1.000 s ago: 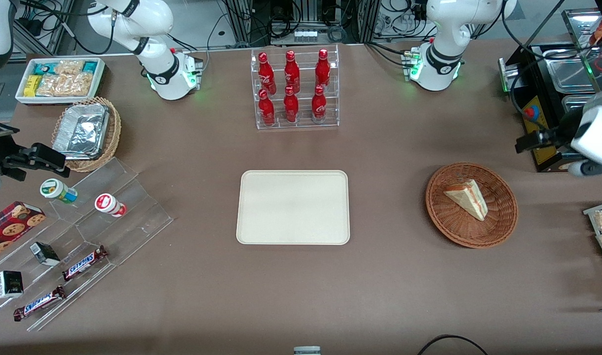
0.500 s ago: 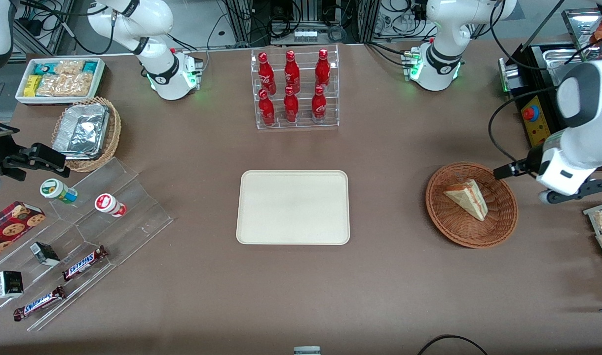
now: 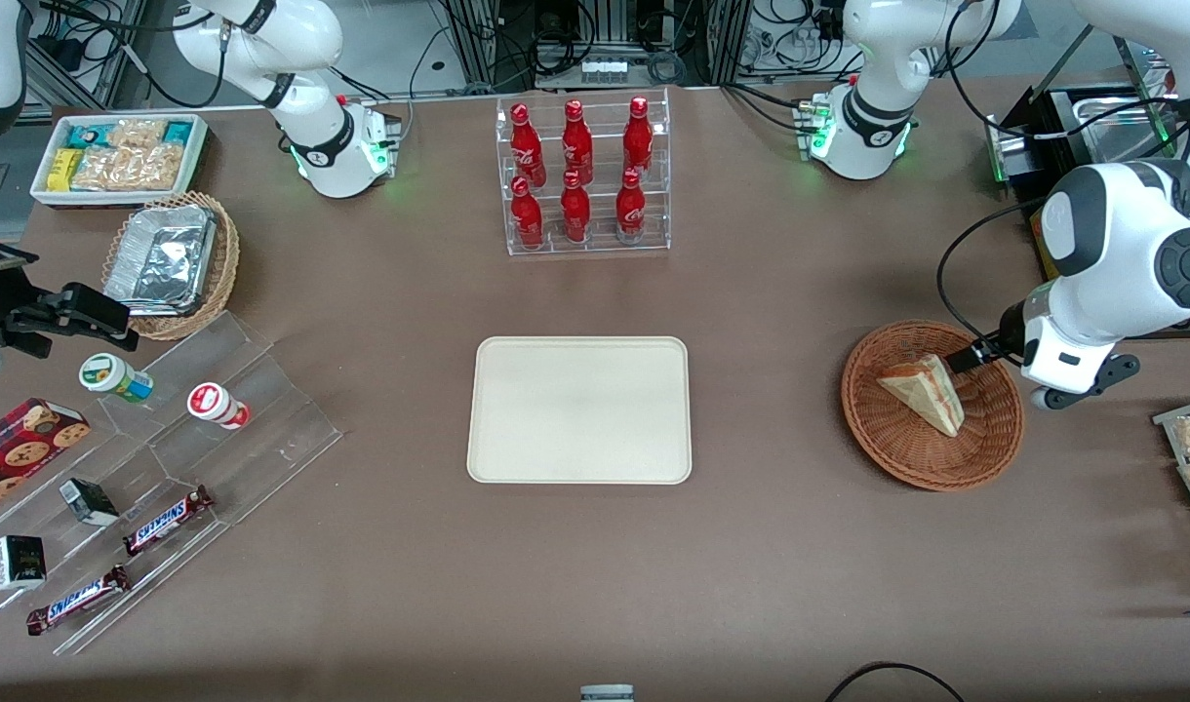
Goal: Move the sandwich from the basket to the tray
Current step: 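Lower the open left gripper over the sandwich in the basket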
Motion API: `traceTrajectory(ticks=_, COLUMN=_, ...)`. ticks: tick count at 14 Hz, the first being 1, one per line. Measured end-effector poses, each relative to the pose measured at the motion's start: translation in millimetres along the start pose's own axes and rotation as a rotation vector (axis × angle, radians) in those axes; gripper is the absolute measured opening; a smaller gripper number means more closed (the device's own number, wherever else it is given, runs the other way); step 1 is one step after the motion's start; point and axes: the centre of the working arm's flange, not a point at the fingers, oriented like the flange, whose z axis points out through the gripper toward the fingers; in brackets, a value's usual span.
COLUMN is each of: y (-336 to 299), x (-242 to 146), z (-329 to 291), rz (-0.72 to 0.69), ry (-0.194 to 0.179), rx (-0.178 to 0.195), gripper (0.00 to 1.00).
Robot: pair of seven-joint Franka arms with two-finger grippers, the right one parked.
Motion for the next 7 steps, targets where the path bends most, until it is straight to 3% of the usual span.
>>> traceTrajectory(ticks=4, y=4.1, x=10.6, z=40.6, rz=-0.137, ry=0.036, rx=-0.023, gripper=1.00)
traceTrajectory(ticks=7, y=8.0, x=12.2, z=75.4, rz=-0.188, ry=0.038, rx=-0.025, gripper=0.99)
